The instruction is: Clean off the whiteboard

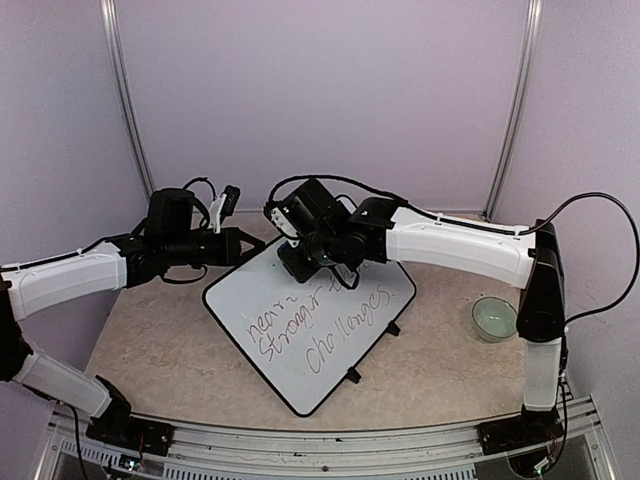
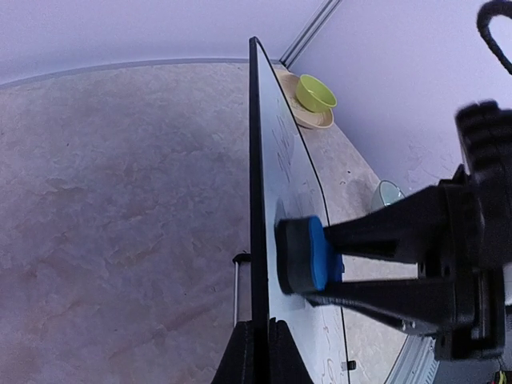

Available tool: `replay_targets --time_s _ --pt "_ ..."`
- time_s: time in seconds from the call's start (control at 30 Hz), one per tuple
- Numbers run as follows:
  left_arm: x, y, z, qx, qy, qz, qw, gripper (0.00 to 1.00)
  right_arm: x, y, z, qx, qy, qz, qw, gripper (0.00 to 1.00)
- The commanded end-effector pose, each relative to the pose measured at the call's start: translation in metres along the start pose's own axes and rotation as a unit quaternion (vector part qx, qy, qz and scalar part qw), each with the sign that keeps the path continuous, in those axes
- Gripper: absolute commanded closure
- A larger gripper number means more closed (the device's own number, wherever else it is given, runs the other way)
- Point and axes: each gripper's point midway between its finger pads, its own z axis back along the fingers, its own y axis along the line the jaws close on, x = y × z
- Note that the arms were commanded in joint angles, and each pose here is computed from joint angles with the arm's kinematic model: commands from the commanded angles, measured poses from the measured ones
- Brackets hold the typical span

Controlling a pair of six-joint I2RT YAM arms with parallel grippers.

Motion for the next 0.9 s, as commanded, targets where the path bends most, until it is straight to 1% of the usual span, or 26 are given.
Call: replay_targets --time_s 0.0,0.07,0.13,0.43,0.57,0.7,0.87 --pt "-0.012 -0.013 0.0 -0.031 0.028 0.0 0.999 1.0 -0.031 -0.036 -0.014 -0.05 0.046 -0.013 0.998 0.75" --pt "-0.011 -0.014 0.0 -0.031 0.026 -0.001 0.999 1.0 -0.03 -0.038 -0.014 -0.05 0.044 -0.017 0.998 0.76" --pt "-0.011 -0.012 0.0 -0.028 0.026 0.0 0.999 1.0 -0.028 -0.032 -0.01 -0.032 0.04 -0.019 0.998 0.76" --pt "-0.011 -0.01 0.0 -0.028 0.027 0.002 0.999 1.0 0.009 0.024 0.024 0.031 -0.027 0.027 0.999 0.75" --pt "-0.01 -0.012 0.001 -0.031 0.025 0.001 0.999 1.0 0.022 0.033 0.032 0.037 -0.049 0.029 0.998 0.75" --pt "-0.012 -0.01 0.0 -0.027 0.027 0.001 0.999 1.0 0.016 0.019 0.023 0.011 -0.036 0.021 0.999 0.75" --pt "-0.01 -0.012 0.001 -0.03 0.025 0.0 0.999 1.0 -0.004 -0.019 -0.002 -0.006 -0.011 -0.025 1.0 0.76"
